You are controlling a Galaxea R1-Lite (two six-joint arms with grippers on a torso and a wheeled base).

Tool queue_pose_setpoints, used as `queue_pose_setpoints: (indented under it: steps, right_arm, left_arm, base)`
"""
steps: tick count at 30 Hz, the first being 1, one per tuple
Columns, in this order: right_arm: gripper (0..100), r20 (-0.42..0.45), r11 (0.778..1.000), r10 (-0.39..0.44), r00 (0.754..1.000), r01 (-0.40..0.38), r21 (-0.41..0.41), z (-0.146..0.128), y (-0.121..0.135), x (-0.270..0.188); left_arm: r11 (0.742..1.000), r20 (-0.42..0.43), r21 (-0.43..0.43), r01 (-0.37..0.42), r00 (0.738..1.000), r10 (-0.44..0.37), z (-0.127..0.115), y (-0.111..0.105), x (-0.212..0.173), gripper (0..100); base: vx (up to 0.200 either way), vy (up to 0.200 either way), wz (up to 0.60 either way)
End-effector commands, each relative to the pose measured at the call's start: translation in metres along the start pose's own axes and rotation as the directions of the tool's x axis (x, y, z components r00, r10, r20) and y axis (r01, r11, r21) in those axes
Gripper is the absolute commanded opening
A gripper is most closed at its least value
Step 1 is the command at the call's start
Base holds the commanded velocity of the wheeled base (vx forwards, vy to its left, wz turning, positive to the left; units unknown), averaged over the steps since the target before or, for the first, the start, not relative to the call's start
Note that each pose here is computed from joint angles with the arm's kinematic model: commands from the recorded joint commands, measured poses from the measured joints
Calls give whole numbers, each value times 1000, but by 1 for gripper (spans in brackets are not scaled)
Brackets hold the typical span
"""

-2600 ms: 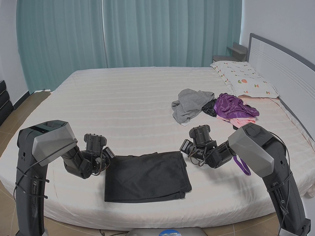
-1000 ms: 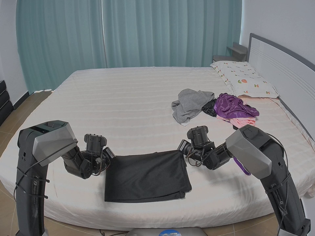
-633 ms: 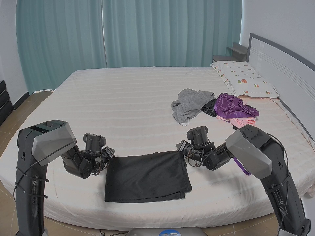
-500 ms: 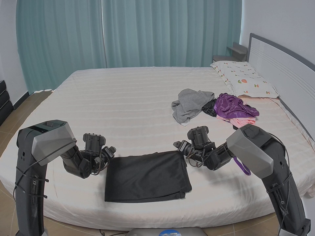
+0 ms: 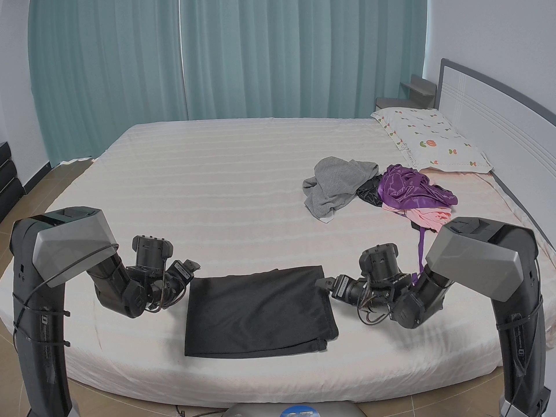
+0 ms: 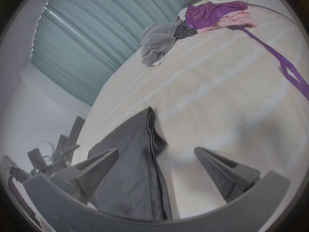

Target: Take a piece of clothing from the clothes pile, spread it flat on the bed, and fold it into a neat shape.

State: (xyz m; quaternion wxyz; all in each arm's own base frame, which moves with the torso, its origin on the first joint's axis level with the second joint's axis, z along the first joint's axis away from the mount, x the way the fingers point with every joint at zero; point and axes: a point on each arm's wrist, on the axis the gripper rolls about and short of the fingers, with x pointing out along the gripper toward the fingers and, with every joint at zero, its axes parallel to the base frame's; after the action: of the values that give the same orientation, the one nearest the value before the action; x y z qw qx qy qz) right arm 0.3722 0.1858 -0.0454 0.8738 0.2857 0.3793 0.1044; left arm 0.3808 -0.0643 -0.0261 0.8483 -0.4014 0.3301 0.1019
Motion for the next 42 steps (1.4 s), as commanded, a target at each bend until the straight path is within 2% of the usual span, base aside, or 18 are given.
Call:
queue_pose_setpoints:
  steps: [1,7,11,24,28,29,42]
  right_arm:
    - [100,-77,987,131,988,-137,-86,-21,-2,-66]
    - [100,-128,985,138,982,-150,-91,-32,-1,-68]
    - [100,-175,985,120,977,-140,-103,-51,-2,-60]
    - [100,-190,988,97,977,-117,-98,-53,-6,-57]
    - [100,-191,990,63,980,-85,-110,-56,-5,-55]
    - [0,-192,991,58,980,-80,-111,-57,-5,-55]
    - [0,-195,991,56,979,-79,-110,-57,-6,-59]
  left_arm:
    - [994,-85,-107,11,996,-20,-4,14,-56,100]
    - [994,-64,-110,24,997,-32,-15,31,-73,100]
    - [989,1,-134,61,998,-61,-2,35,-72,100]
    - [988,12,-142,55,998,-54,2,39,-68,100]
    - [988,20,-145,55,998,-53,5,40,-68,100]
    - [988,25,-147,55,998,-52,6,40,-67,100]
    - [988,25,-148,53,998,-50,6,41,-66,100]
  base:
    - [0,0,0]
    - [0,0,0]
    - [0,0,0]
    - [0,0,0]
    - [0,0,0]
    - [0,0,0]
    - [0,0,0]
